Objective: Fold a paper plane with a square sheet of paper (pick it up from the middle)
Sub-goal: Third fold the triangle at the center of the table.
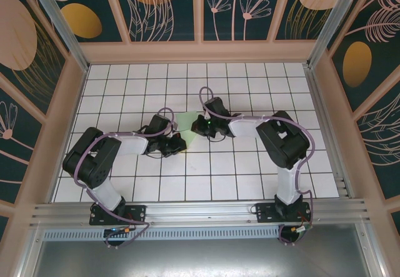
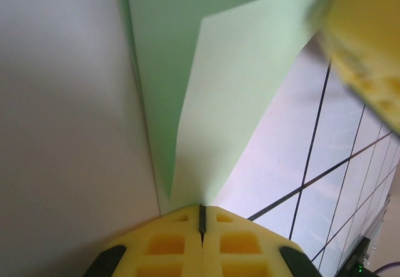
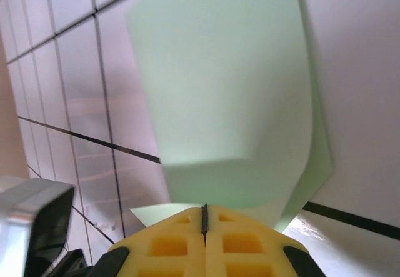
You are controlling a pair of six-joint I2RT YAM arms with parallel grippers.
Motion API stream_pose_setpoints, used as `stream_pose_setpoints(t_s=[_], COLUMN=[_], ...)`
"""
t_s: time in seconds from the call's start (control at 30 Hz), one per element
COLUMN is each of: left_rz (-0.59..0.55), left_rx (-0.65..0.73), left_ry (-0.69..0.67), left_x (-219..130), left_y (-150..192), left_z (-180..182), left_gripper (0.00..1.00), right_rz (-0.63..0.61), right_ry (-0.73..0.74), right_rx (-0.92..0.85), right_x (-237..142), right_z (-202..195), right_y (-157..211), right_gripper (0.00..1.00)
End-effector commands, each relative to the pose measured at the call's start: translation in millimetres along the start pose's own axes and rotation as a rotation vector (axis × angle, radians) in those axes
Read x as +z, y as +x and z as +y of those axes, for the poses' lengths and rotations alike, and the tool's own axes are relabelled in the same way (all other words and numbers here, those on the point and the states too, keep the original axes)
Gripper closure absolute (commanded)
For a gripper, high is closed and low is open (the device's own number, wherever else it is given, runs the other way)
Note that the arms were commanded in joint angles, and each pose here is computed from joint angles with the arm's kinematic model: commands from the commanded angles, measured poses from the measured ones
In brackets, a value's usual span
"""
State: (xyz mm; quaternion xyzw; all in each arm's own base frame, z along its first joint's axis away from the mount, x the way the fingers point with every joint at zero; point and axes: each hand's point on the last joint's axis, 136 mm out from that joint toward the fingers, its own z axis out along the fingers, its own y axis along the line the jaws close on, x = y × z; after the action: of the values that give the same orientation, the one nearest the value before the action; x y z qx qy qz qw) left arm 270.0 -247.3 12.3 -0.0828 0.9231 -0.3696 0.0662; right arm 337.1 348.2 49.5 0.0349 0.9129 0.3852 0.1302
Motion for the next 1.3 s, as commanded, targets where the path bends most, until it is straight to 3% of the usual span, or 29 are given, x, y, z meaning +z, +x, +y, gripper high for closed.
stream_pose_setpoints(t_s=[0.0,0.43,1.0,1.27], left_rz=[0.040,0.046,0.069,0.080], left_rx=[-0.009,-0.018,-0.045,-0.047], left_ry=[-0.130,-0.129,-0.159,-0.161], left_x=[0.9,1.7,1.4,1.2], left_y=[16.4,19.0,30.4,34.5], left_z=[32.6,35.0,48.5,51.3], left_gripper=[1.00,1.00,1.00,1.00], right_rz=[-0.010,0.157,0.174,0.121], right_ry=[-0.007,-0.071,-0.022,0.043], right_rx=[-0.147,-0.274,-0.283,-0.253], right_x=[-15.5,10.3,20.4,14.9], right_z=[11.7,6.0,-30.5,-52.0], right_y=[-3.9,34.1,10.4,-15.8], right_gripper=[0.96,0.97,0.98,0.98])
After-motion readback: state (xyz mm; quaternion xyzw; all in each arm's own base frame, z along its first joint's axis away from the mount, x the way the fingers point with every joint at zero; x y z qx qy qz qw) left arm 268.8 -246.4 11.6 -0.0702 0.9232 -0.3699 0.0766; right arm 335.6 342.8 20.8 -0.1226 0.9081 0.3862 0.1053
